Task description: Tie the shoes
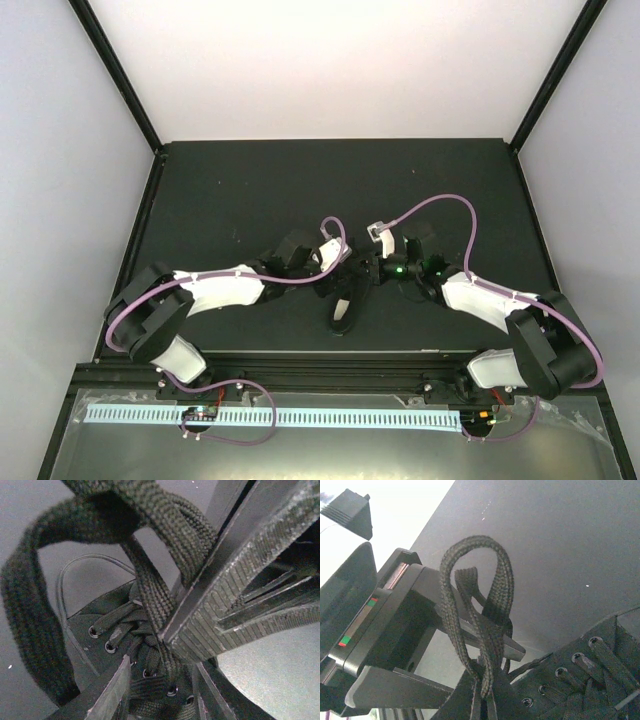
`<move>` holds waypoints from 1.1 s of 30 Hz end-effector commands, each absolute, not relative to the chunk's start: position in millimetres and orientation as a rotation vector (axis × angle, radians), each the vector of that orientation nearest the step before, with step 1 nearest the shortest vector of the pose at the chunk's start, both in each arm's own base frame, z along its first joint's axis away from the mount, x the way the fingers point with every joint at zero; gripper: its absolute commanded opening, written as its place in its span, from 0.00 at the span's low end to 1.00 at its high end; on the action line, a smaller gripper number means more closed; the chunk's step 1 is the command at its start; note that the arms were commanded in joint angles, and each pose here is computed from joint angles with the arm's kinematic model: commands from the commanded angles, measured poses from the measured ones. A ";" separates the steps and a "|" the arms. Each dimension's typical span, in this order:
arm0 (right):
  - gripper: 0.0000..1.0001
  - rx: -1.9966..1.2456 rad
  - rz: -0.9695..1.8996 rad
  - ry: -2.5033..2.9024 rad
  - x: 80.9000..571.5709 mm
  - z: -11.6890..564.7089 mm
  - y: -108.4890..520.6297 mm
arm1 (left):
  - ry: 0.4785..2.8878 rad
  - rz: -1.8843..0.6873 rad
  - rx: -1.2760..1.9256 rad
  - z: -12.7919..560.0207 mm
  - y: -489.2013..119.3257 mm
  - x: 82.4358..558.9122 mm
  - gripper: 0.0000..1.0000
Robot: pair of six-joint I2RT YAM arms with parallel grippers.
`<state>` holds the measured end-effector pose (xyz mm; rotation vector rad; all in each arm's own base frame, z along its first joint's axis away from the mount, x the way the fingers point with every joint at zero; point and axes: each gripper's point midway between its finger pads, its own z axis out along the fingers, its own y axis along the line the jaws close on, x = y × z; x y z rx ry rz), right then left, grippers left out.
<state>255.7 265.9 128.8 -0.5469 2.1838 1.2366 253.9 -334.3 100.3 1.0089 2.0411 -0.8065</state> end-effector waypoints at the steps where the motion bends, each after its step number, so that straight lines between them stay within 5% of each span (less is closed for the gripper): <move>1: 0.02 -0.568 1.255 2.132 262.2 144.6 270.8 | 1.973 -0.748 1.001 116.5 -344.7 270.2 0.35; 5: 0.02 -0.568 1.255 2.133 261.8 144.7 270.7 | 1.972 -0.690 0.972 115.6 -340.2 275.6 0.30; 10: 0.01 -0.566 1.250 2.139 262.6 142.8 270.5 | 1.949 -0.722 0.984 122.1 -341.1 269.6 0.02; 20: 0.08 -0.543 1.180 2.168 267.4 138.3 263.6 | 1.962 -0.853 1.001 141.8 -338.5 244.8 0.01; 22: 0.18 -0.535 1.172 2.174 268.4 137.7 261.8 | 1.991 -0.865 0.998 142.2 -337.7 242.0 0.01; 26: 0.57 -0.511 1.149 2.178 268.2 137.1 255.0 | 2.066 -0.894 0.983 145.1 -333.6 236.5 0.01; 33: 0.76 -0.482 1.096 2.172 262.5 141.0 239.0 | 2.188 -1.032 0.911 158.3 -320.9 226.2 0.02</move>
